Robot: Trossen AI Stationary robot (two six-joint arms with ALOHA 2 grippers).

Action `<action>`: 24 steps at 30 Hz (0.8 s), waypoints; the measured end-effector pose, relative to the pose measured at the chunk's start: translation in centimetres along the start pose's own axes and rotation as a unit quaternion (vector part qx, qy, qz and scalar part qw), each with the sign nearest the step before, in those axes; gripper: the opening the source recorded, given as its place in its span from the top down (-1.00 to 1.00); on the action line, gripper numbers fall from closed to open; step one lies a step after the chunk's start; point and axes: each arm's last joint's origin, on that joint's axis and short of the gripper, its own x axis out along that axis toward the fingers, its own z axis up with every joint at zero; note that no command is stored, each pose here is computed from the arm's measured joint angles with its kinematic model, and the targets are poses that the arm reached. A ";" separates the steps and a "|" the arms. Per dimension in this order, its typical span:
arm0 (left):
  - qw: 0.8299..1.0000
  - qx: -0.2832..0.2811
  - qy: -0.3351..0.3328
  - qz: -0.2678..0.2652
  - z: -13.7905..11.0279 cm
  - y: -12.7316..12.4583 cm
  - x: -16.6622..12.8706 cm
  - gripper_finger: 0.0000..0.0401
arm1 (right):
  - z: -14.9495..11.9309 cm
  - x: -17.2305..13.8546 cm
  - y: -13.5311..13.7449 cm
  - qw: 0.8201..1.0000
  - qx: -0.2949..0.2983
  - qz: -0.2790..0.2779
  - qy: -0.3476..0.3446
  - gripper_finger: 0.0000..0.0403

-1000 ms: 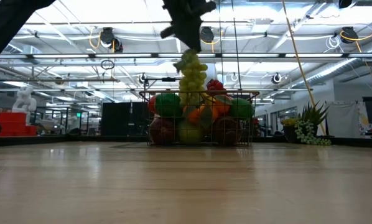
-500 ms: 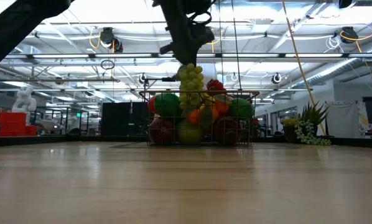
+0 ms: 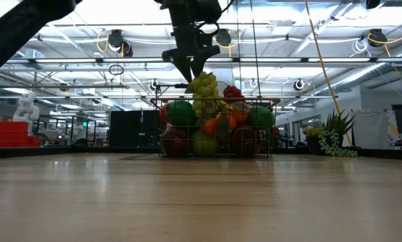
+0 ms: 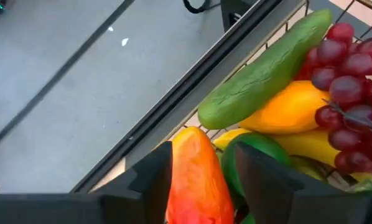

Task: Build produce basket
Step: Return to Home Position

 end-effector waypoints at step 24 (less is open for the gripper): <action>0.955 0.068 0.103 -0.271 -4.2 -5.0 -1.8 0.82 | -0.3 0.0 0.0 1.000 -0.013 -0.001 0.007 1.00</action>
